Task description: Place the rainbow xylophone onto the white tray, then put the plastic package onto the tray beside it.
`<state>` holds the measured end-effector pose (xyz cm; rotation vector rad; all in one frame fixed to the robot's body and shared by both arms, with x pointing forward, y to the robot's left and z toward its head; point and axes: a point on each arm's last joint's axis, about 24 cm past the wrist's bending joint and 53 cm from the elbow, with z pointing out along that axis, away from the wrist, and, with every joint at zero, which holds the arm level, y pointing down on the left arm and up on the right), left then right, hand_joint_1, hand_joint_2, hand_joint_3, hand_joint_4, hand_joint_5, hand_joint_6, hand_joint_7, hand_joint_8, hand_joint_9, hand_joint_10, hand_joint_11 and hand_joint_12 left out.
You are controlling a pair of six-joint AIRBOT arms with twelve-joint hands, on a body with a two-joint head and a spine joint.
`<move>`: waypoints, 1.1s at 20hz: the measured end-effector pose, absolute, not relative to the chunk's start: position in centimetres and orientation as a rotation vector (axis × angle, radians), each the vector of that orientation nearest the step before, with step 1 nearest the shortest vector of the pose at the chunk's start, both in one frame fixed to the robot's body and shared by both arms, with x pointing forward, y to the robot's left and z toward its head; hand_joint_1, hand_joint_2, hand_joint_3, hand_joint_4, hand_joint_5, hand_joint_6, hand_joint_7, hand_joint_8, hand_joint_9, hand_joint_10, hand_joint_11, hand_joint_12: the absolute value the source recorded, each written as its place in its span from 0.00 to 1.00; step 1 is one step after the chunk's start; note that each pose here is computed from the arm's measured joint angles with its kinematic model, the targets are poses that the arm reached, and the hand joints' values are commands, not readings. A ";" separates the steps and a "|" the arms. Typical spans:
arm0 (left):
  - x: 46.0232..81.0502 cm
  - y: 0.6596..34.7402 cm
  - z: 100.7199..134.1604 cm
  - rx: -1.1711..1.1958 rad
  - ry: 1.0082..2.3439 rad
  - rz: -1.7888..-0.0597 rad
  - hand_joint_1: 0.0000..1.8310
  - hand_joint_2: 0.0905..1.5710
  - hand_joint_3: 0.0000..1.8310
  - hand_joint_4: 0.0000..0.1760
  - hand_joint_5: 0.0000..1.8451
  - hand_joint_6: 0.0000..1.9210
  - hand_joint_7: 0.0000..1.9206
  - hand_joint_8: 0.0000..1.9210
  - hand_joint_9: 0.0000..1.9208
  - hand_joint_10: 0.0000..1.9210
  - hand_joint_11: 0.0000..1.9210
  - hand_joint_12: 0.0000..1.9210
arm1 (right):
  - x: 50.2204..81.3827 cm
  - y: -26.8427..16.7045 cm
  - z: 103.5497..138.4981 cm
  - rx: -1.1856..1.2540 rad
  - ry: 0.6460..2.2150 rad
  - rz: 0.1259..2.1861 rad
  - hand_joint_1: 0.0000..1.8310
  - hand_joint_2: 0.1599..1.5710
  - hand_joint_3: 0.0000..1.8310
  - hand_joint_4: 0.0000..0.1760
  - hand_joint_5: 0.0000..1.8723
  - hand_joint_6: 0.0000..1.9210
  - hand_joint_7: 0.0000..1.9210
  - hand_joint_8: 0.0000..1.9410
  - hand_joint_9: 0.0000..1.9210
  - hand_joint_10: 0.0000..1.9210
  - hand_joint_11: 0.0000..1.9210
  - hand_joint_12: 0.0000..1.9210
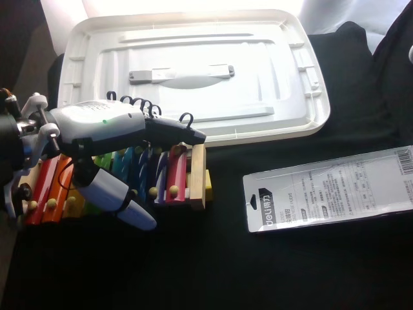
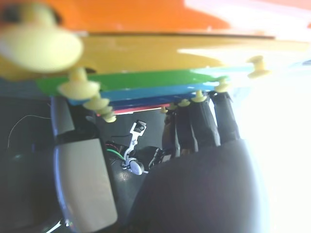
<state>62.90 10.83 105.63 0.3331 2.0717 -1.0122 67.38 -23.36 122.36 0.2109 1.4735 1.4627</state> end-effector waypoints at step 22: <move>65.8 12.3 111.2 0.272 1.921 -0.983 0.71 0.78 0.00 0.00 0.32 0.76 0.37 0.73 0.39 0.73 0.30 0.67 | 67.4 -23.3 122.3 0.212 1.473 1.465 0.26 0.64 0.00 0.32 0.05 0.00 0.08 0.00 0.09 0.00 0.00 0.25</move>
